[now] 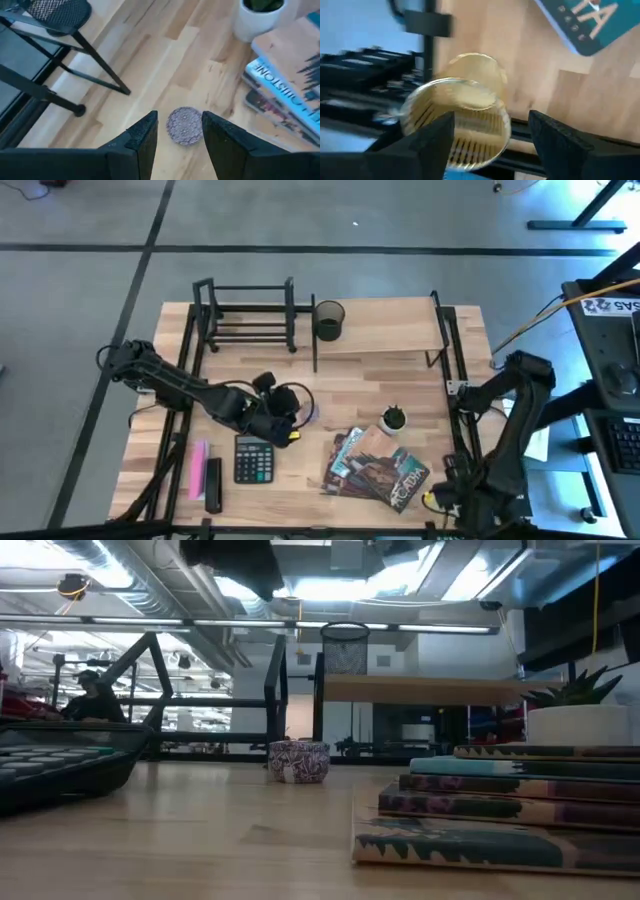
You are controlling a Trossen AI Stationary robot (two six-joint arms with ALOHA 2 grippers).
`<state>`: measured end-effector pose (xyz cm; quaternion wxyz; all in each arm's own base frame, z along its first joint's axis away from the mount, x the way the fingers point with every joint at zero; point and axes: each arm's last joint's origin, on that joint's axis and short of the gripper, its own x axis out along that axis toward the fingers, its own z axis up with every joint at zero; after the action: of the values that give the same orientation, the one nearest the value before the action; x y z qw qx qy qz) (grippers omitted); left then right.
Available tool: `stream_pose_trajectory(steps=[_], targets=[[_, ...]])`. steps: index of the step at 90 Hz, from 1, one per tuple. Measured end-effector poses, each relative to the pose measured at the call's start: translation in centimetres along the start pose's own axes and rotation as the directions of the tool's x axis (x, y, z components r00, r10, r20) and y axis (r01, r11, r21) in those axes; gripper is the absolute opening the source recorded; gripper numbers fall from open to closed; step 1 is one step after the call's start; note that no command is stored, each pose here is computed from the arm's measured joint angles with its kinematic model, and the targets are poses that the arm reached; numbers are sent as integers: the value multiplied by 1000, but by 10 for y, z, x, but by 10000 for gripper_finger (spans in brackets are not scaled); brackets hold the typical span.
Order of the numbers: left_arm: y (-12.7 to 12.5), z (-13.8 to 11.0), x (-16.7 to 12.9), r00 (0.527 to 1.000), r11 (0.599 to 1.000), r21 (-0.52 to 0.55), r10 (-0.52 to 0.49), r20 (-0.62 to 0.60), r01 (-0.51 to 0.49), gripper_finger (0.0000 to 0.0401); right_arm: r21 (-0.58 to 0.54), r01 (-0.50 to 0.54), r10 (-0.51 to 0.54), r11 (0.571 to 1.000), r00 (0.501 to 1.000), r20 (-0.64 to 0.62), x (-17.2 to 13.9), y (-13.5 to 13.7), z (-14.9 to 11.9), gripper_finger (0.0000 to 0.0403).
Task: Stock shelves
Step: Put the gold pen organizer on the shelf
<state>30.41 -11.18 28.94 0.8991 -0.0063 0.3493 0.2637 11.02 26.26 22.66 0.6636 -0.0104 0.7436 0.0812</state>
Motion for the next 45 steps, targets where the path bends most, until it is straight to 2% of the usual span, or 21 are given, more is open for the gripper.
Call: stream_pose_trajectory(steps=[10,19,28,39,45], targets=[[-3,-1,-1,1000,1000,-2,-13,8,13,137,3,76,-76,997,997,-31,15,2,4,236],[-5,-1,-3,1000,1000,-4,-20,13,20,137,-4,95,-95,995,995,-41,21,3,6,207],[-7,-2,-5,999,1000,-1,-28,16,28,137,-5,94,-94,996,995,-44,25,5,7,143],[-11,-5,-9,999,999,7,-41,20,41,137,7,82,-82,997,996,-39,24,3,11,32],[-13,-6,-12,999,999,8,-45,26,45,137,30,73,-71,997,997,-40,20,-1,16,13]])
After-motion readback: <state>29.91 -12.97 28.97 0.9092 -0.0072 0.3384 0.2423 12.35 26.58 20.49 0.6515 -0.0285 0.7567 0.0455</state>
